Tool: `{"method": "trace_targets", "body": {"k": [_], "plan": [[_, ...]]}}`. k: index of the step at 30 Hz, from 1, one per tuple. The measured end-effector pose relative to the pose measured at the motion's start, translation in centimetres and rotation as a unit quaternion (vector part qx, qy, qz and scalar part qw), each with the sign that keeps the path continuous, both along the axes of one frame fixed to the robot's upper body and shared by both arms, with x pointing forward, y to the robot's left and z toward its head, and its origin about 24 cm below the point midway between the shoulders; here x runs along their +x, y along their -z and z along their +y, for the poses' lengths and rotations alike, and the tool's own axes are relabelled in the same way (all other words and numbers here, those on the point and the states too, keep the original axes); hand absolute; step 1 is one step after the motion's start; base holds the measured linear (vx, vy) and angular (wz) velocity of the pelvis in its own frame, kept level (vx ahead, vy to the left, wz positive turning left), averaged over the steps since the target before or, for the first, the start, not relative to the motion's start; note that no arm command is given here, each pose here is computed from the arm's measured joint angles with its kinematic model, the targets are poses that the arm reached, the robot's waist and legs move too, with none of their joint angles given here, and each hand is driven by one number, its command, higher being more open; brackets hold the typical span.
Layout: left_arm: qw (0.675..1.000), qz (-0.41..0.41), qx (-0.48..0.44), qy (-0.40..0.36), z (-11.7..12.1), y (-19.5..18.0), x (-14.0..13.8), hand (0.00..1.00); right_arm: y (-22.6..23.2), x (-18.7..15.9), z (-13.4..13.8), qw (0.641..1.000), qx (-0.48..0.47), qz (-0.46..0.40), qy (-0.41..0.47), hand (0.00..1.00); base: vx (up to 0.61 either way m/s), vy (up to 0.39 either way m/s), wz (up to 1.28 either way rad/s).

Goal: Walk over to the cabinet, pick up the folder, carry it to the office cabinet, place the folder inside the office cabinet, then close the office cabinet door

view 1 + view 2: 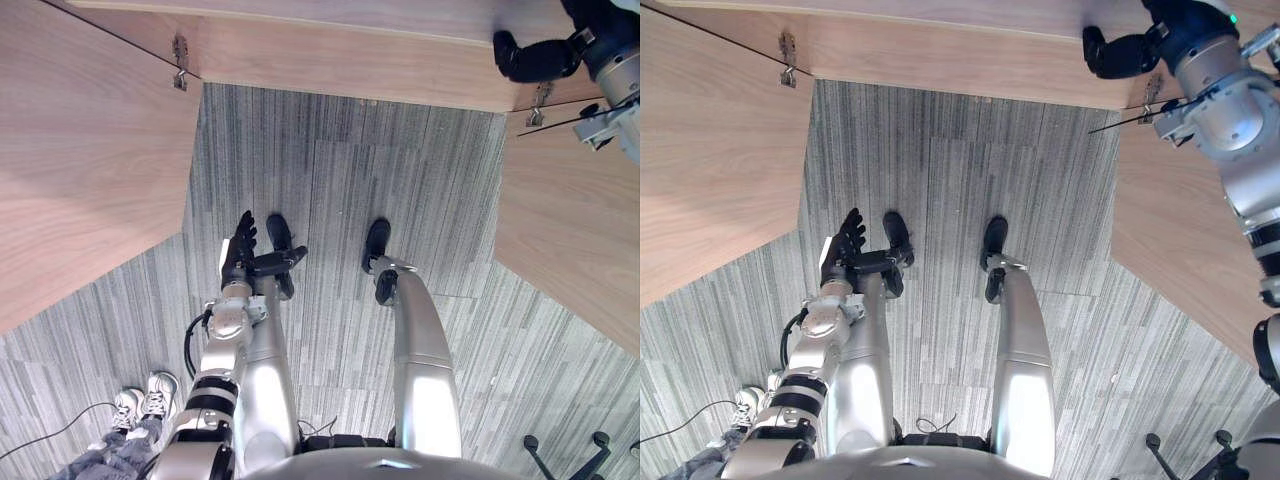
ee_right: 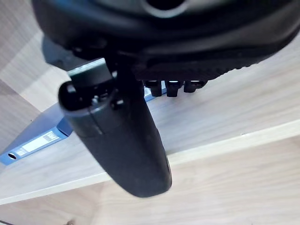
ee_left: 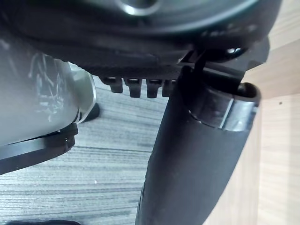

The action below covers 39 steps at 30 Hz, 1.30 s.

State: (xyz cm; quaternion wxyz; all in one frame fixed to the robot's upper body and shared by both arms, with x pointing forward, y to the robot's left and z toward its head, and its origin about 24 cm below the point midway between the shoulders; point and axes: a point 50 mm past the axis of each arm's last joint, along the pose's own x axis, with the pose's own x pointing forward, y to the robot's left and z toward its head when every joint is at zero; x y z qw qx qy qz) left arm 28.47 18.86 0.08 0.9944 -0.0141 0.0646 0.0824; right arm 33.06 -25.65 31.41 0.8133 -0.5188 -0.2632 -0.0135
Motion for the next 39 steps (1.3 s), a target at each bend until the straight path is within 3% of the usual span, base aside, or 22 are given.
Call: {"method": "trace_targets", "body": {"k": [7, 11, 15, 17, 21, 24, 31, 39], "plan": [[1.000, 0.000, 0.007, 0.002, 0.0, 0.0, 0.0, 1.00, 1.4, -1.2, 0.4, 0.999, 0.016, 0.008, -0.035, 1.00, 0.00, 0.000, 0.00], [1.000, 0.000, 0.009, 0.002, -0.1, 0.0, 0.0, 1.00, 3.5, -2.5, 1.6, 0.984, 0.141, -0.014, -0.106, 1.00, 0.00, 0.001, -0.05], [1.000, -0.001, 0.009, 0.005, -0.4, 0.0, 0.0, 1.00, 4.0, -3.5, 2.2, 0.936, 0.305, -0.076, -0.157, 1.00, 0.00, 0.002, -0.01], [1.000, -0.007, 0.003, 0.005, -0.8, -0.2, 0.1, 1.00, 3.5, -4.4, 1.9, 0.895, 0.390, -0.136, -0.171, 1.00, 0.00, 0.000, 0.00], [1.000, -0.016, -0.011, -0.013, -0.6, -0.6, 0.1, 1.00, 3.2, -5.9, 2.5, 0.825, 0.482, -0.218, -0.198, 1.00, 0.00, 0.006, -0.01], [0.999, -0.019, -0.010, -0.024, -0.3, -0.7, 0.2, 1.00, 3.6, -6.3, 3.3, 0.796, 0.517, -0.236, -0.209, 1.00, 0.00, 0.023, -0.06], [0.999, -0.014, -0.014, -0.030, -0.5, -0.6, 0.1, 1.00, 6.2, -5.9, 3.8, 0.766, 0.576, -0.220, -0.180, 1.00, 0.00, 0.028, -0.06], [0.998, 0.013, -0.049, -0.039, -1.9, 0.7, -0.3, 1.00, 13.6, -5.0, 7.0, 0.760, 0.630, -0.082, -0.140, 1.00, 0.03, 0.045, -0.03]]}}
